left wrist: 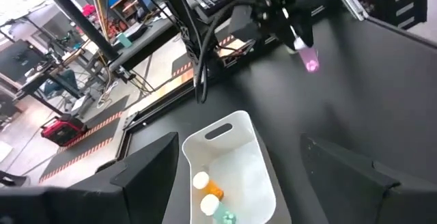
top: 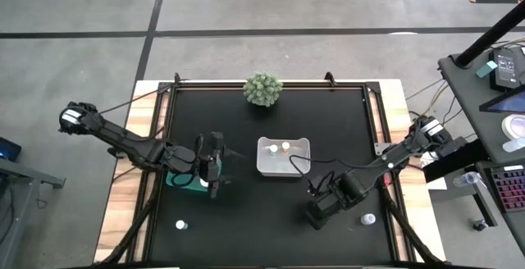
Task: Pick and place medicine bottles into bin by pill shape (circle, oval)
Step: Put the pink tablet bottle into the white bin
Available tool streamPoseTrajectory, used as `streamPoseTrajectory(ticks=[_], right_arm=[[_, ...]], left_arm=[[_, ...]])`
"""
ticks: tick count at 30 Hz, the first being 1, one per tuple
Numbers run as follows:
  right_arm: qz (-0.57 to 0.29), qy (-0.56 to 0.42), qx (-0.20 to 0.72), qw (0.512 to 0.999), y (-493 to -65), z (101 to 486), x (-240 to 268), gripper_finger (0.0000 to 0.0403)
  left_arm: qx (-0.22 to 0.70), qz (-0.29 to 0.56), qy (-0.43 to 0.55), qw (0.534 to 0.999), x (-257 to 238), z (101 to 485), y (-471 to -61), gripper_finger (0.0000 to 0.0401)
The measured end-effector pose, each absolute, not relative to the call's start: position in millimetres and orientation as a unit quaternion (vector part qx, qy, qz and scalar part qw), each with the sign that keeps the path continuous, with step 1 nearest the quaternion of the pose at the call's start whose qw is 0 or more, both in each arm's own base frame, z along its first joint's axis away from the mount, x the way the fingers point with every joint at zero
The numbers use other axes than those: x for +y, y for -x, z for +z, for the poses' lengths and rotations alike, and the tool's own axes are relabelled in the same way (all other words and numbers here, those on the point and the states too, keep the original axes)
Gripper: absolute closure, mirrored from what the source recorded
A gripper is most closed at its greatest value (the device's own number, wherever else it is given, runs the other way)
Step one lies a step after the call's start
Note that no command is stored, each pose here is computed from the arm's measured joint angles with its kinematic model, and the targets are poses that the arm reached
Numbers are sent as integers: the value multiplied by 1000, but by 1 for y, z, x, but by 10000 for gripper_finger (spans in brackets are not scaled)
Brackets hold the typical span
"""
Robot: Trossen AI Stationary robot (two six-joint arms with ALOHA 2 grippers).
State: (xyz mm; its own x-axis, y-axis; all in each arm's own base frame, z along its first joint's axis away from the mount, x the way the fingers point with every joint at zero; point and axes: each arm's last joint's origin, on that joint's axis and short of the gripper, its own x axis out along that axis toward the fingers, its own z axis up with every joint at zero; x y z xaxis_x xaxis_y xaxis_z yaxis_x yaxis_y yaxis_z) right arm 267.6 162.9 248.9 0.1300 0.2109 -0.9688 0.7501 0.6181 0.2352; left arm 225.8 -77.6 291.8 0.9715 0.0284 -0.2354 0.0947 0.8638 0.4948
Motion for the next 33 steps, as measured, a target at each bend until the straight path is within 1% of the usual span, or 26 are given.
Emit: streamPoseTrajectory(ticks=[5, 12, 17, 19, 27, 33], right_arm=[[-205, -389, 616, 653, -269, 257, 150, 289], [-185, -376, 620, 663, -278, 257, 131, 289], [-172, -388, 642, 639, -278, 260, 126, 289], [-172, -381, 649, 636, -275, 262, 124, 289], [-176, -373, 648, 641, -276, 267, 108, 289], [-174, -362, 649, 646, -276, 264, 106, 289]], left_arm=[[125, -3, -269, 955, -71, 291, -229, 115], [132, -1, -270, 954, -68, 284, -227, 115], [141, 0, -255, 957, -68, 278, -226, 115], [141, 1, -249, 958, -67, 278, -223, 115], [141, 17, -226, 964, -65, 281, -218, 115], [139, 18, -224, 965, -65, 281, -219, 115]])
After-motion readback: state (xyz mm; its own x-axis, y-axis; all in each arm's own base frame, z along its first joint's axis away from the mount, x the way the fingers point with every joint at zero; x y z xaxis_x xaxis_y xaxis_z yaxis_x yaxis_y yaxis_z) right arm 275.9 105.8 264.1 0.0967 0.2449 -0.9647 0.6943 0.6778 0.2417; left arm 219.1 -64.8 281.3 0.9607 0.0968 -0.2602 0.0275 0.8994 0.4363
